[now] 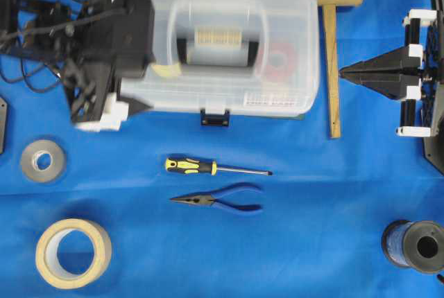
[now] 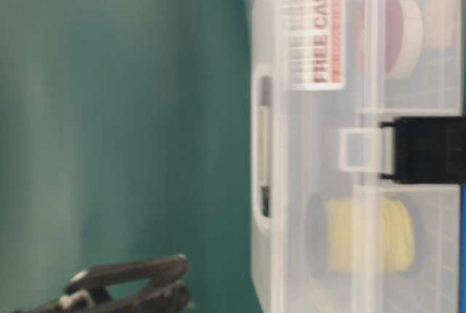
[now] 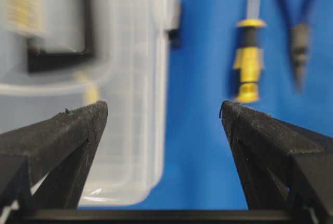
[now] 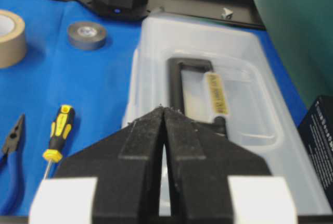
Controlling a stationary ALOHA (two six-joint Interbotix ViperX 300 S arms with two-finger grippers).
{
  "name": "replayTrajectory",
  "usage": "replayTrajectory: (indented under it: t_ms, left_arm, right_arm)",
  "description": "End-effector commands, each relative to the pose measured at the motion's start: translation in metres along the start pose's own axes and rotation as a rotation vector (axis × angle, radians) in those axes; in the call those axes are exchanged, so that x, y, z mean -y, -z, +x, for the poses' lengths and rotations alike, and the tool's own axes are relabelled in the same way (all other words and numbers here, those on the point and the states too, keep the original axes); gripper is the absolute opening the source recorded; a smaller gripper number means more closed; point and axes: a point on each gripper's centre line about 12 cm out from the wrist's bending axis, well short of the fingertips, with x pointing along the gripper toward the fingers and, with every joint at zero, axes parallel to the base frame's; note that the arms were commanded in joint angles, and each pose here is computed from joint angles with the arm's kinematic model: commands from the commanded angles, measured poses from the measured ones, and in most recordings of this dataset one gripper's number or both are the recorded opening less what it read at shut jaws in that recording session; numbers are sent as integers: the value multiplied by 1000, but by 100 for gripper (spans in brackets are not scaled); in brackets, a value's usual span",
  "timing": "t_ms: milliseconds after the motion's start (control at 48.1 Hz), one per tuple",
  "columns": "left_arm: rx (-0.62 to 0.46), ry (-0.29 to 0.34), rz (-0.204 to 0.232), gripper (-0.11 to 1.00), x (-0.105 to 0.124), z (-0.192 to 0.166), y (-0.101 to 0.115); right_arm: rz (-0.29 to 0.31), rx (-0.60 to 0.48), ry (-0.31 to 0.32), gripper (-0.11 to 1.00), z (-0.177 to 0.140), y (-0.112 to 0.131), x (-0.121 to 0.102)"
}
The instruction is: Close the tool box with the left arm.
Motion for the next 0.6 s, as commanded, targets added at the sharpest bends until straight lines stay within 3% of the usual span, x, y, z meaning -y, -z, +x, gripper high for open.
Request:
replayTrajectory:
  t_ms: [0,229,395,582]
  left_arm:
    - [67,19,17,87,12,-19,-10]
    - [180,34,44,87,24,-53,-9]
    - [391,14,44,87,23,-87,2]
    - [616,-3,39,87,22,-118,31]
  right_arm:
    - [2,15,1,0,2,-5,0]
    - [3,23,3,0,2,-6,1]
    - [2,26,3,0,2,-6,1]
    - [3,40,3,0,2,-8,1]
